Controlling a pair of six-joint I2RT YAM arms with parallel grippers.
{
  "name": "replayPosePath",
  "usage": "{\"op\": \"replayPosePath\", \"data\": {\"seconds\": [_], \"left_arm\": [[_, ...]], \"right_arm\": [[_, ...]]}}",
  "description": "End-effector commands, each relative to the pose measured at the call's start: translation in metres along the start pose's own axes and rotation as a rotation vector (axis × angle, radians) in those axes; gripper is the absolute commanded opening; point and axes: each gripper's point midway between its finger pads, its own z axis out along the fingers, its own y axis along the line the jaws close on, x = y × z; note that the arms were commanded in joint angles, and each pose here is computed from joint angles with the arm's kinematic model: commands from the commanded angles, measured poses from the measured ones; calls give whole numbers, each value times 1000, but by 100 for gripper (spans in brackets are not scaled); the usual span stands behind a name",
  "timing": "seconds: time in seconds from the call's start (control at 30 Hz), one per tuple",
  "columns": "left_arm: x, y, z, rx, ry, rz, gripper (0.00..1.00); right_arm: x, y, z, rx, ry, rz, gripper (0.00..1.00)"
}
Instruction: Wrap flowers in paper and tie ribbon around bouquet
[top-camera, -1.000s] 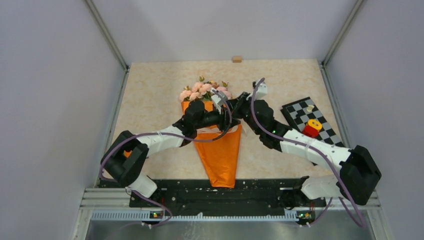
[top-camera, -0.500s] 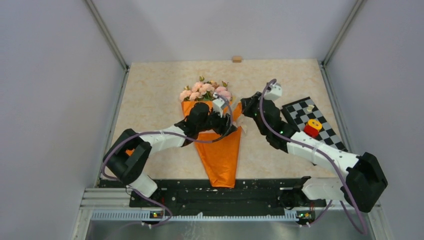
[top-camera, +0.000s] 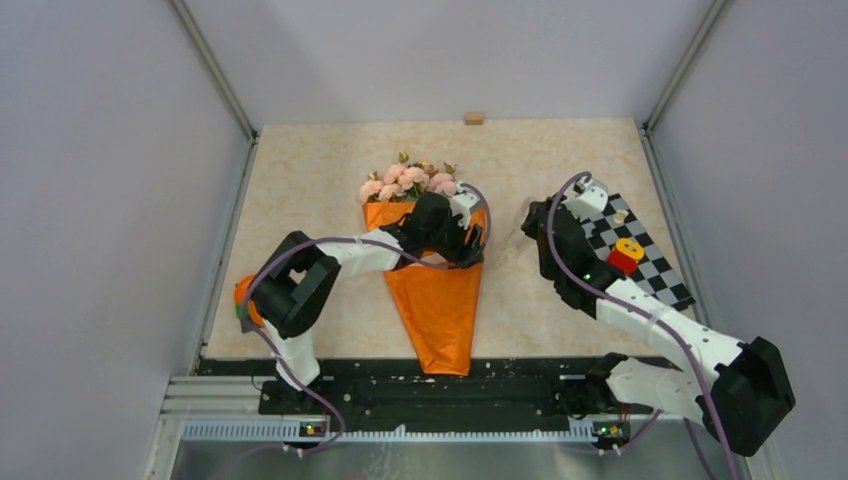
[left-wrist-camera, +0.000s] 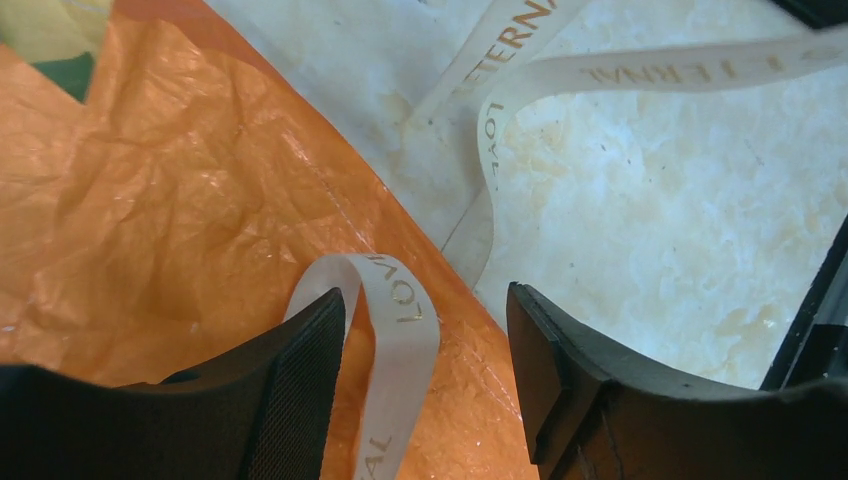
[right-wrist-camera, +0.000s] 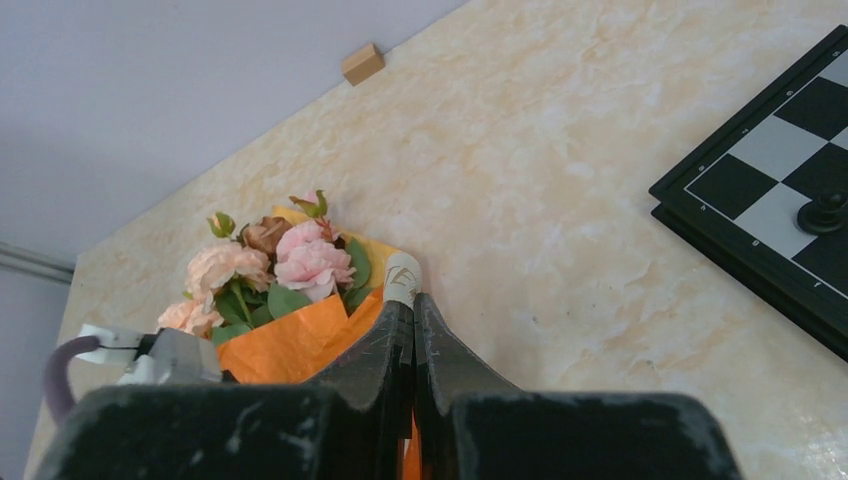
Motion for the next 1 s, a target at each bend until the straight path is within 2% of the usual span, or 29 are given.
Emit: {"op": "replayPosePath", "data": {"seconds": [0.0, 0.23, 0.3, 0.43, 0.57, 0.67, 0.77, 0.87, 0.97], "left_arm": [[11, -3, 11, -34, 72, 44, 64], [25, 21, 23, -188, 165, 24, 55], [28, 19, 28, -183, 179, 24, 45], [28, 16, 32, -179, 194, 6, 16], [9, 9, 27, -175, 147, -51, 0], [-14, -1, 11, -118, 89, -129, 0], [-37, -17, -15, 23, 8, -214, 0], [-62, -32, -54, 235, -130, -304, 1], [-74, -36, -95, 394, -281, -334, 8]], "right_arm": [[-8, -5, -1, 7, -27, -8, 0], [-10, -4, -6, -31, -33, 3, 0], [-11, -6, -8, -30, -38, 7, 0], [-12, -8, -9, -30, -43, 9, 0], [-10, -6, -10, -44, -31, 9, 0], [-9, 1, -11, -76, -15, 17, 0], [-9, 13, -13, -125, 4, 29, 0], [-11, 31, -15, -200, 23, 42, 0], [-12, 62, -21, -351, 39, 55, 0]]}}
